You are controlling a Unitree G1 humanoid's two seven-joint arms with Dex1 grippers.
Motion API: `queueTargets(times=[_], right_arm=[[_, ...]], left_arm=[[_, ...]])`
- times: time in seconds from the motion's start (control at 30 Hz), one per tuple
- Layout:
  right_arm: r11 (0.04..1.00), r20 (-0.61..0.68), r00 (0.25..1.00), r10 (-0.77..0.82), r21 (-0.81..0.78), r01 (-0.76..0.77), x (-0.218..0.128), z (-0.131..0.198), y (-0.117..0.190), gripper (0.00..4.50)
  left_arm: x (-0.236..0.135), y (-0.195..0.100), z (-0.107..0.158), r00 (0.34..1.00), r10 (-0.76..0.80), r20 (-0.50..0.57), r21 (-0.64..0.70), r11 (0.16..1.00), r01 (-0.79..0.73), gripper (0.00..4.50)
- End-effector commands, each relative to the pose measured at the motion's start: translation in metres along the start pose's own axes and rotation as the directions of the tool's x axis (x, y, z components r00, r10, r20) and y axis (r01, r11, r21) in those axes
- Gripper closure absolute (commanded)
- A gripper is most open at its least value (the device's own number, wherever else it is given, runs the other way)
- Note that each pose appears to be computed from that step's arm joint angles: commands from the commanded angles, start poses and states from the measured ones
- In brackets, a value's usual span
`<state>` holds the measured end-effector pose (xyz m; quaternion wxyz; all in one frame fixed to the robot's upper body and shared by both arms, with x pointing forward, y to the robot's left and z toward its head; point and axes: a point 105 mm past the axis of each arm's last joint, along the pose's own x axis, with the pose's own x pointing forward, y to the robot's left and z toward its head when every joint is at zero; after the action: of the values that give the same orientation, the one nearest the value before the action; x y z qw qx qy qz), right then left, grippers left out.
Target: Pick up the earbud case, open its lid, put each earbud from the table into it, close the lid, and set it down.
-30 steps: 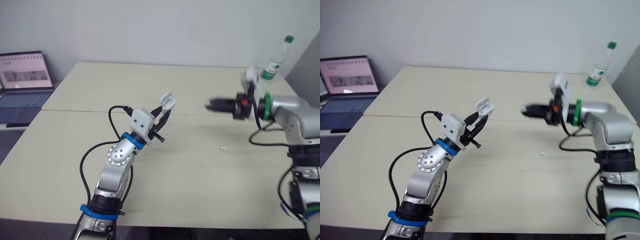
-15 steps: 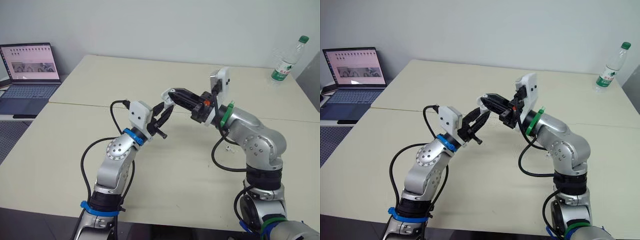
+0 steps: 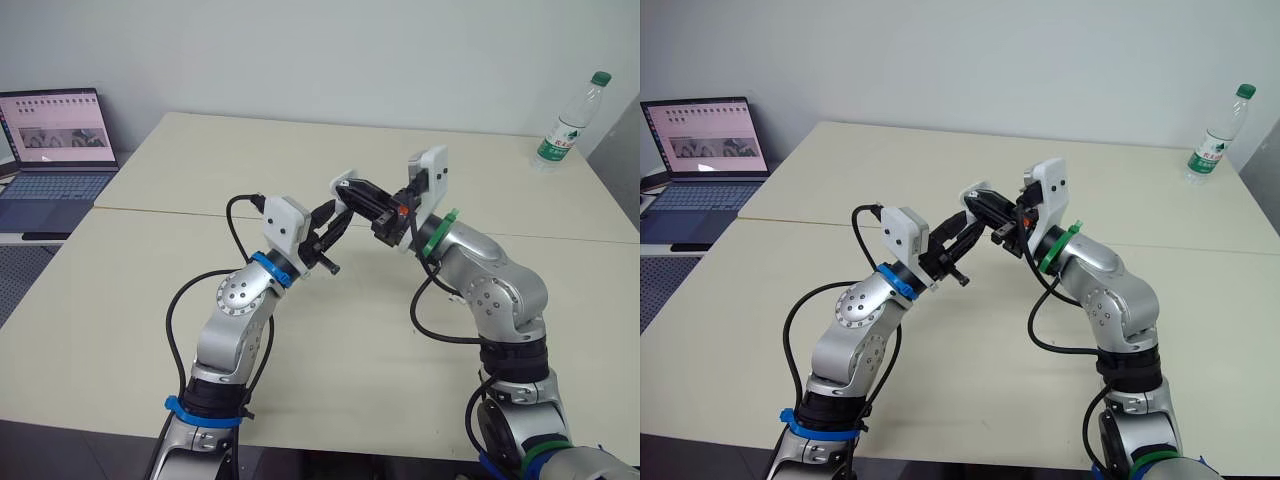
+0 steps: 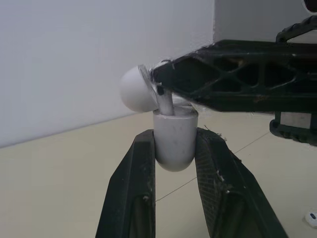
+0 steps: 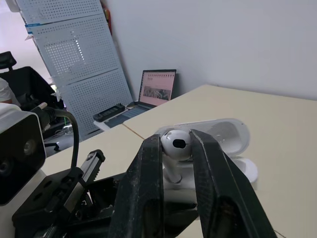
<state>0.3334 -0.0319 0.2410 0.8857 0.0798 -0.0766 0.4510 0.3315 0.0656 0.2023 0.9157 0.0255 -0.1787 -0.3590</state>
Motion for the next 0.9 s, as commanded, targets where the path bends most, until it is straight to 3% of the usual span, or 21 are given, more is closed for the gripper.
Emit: queueTargets(times=[0.03,0.23,0.47,0.73,0.8,0.9], right_arm=[[0.999,0.026,1.000,0.017,-0.031,-0.016,-0.001,0.009,0.008,4.08],[0.999,-0.008,1.000,0.007,-0.044,-0.007,-0.002,0.000,0.008,4.08],[0.999,-0.011,1.000,0.003,-0.053,-0.004,-0.002,-0.001,0.005,1.70],[0.996,0.070,0.994,0.083,-0.026,-0.081,-0.021,0.036,-0.006,1.70],[0.992,0.030,0.992,0.124,-0.028,-0.123,-0.031,0.042,-0.011,1.70],[0.990,-0.150,0.982,0.114,-0.063,-0.125,-0.050,0.035,-0.032,1.70]], left_arm=[[0.003,-0.007,0.021,0.997,-0.025,0.074,0.027,0.999,0.024,3.75],[0.002,-0.008,0.022,0.997,-0.023,0.077,0.025,0.999,0.022,3.75],[0.002,-0.009,0.023,0.997,-0.025,0.078,0.025,0.999,0.023,3.75],[-0.003,-0.006,0.017,0.998,-0.015,0.056,0.012,1.000,0.014,3.75],[-0.006,-0.004,0.016,0.999,-0.015,0.047,0.022,1.000,0.014,3.75],[-0.009,-0.001,0.014,0.999,-0.017,0.036,0.035,0.999,0.016,3.75]])
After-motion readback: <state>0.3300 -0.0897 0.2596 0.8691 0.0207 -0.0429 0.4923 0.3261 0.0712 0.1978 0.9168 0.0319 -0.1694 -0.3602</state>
